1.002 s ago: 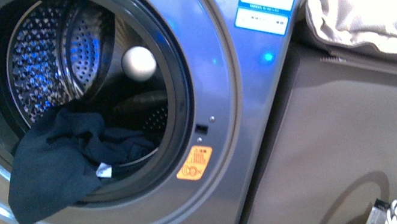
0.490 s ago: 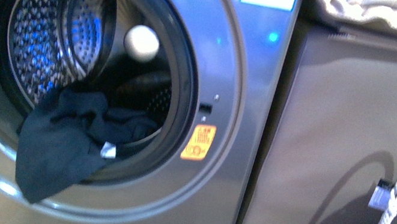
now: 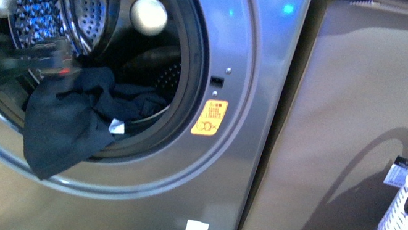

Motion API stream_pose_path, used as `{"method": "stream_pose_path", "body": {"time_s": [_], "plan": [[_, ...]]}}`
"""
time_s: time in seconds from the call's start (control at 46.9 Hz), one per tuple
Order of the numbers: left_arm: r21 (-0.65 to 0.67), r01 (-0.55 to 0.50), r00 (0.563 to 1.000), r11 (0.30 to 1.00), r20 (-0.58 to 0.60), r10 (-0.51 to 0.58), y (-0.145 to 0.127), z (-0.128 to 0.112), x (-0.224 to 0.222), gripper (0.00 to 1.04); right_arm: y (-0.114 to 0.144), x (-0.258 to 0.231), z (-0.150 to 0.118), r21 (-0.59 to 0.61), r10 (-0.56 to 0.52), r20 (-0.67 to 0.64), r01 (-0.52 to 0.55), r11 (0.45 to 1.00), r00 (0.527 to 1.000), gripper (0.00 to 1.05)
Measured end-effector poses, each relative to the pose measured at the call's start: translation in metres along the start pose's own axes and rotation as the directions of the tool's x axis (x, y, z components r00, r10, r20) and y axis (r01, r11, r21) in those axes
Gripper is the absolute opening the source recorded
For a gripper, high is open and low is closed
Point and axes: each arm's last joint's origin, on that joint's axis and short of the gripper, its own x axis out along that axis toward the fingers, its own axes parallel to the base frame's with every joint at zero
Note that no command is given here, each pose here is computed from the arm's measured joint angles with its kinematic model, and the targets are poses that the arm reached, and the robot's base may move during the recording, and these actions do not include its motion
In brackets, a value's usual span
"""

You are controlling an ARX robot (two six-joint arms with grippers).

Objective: Collect clothes from washing machine

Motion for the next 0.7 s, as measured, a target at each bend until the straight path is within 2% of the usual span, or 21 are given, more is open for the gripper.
{"method": "stream_pose_path", "body": {"time_s": [0.405, 0.704], "plan": [[0.041, -0.046, 0.998, 0.998, -0.042, 0.047, -0.009, 0.007, 0.066, 0.98, 0.0, 0.0, 0.0, 0.0, 0.0, 0.0, 0.0, 1.0, 1.0, 0.97], [0.073, -0.129, 0.983, 0.989, -0.12, 0.137, 0.003, -0.004, 0.113, 0.98, 0.0, 0.0, 0.0, 0.0, 0.0, 0.0, 0.0, 1.0, 1.0, 0.97]]}}
